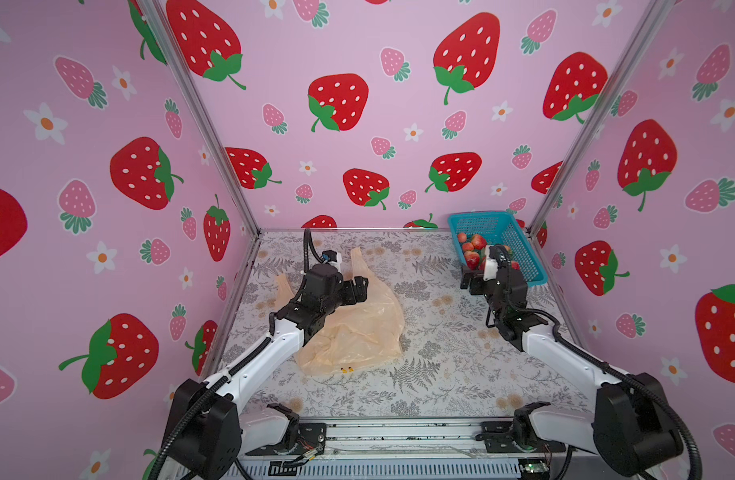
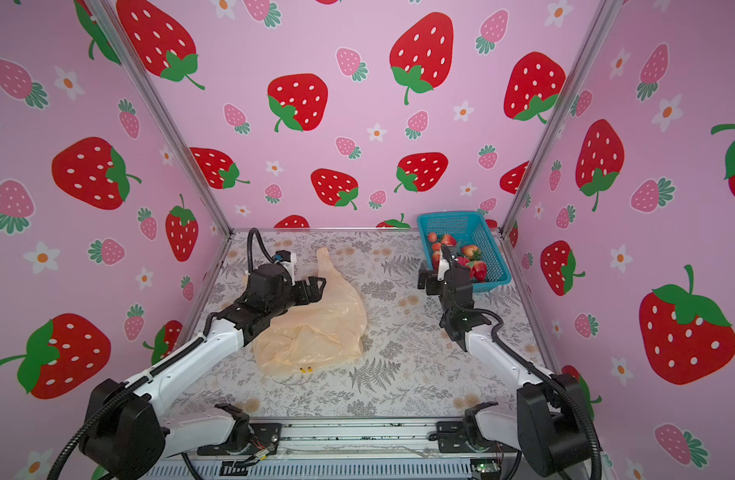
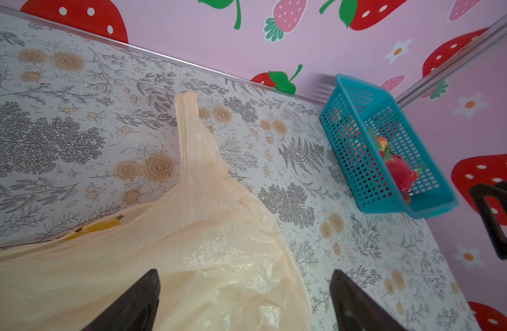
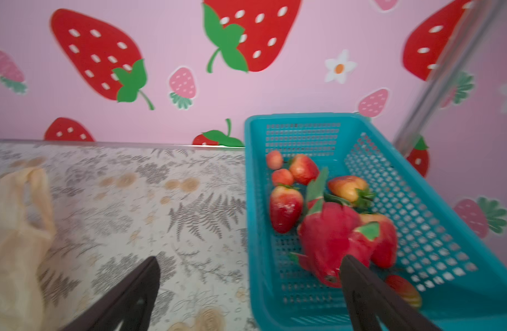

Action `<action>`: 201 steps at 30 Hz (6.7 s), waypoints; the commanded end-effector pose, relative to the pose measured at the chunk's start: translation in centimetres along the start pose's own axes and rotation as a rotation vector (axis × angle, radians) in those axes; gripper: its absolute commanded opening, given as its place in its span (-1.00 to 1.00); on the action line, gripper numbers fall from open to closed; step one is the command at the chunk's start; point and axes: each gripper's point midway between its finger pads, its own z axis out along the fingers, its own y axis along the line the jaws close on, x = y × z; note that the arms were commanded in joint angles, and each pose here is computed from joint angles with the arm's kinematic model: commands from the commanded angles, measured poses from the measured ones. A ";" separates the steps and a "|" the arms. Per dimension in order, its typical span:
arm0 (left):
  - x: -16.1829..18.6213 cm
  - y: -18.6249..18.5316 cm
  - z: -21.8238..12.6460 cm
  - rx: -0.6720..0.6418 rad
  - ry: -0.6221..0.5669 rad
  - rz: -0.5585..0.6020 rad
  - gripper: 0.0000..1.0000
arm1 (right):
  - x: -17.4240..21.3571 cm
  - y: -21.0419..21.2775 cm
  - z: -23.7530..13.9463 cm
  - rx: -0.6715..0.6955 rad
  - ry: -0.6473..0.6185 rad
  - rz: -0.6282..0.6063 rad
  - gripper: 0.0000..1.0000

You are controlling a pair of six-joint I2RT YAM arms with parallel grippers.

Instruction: Place the fake fruits into the plastic bag and tie a complex knot

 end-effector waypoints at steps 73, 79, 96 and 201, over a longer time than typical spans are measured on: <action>8.1 -0.8 2.3 -0.271 0.427 0.203 0.72 | 3.0 0.8 -2.6 -0.160 0.013 0.340 1.00; 10.4 0.0 4.7 -0.316 0.502 0.202 0.71 | 4.0 0.7 -2.8 -0.152 0.028 0.338 1.00; 12.4 -1.6 7.3 -0.251 0.557 0.251 -0.86 | 5.4 1.0 -2.5 -0.163 0.060 0.353 1.00; -1.6 -7.1 -2.8 0.112 0.213 0.036 -0.83 | 7.1 9.7 -1.1 -0.257 0.157 0.275 -1.00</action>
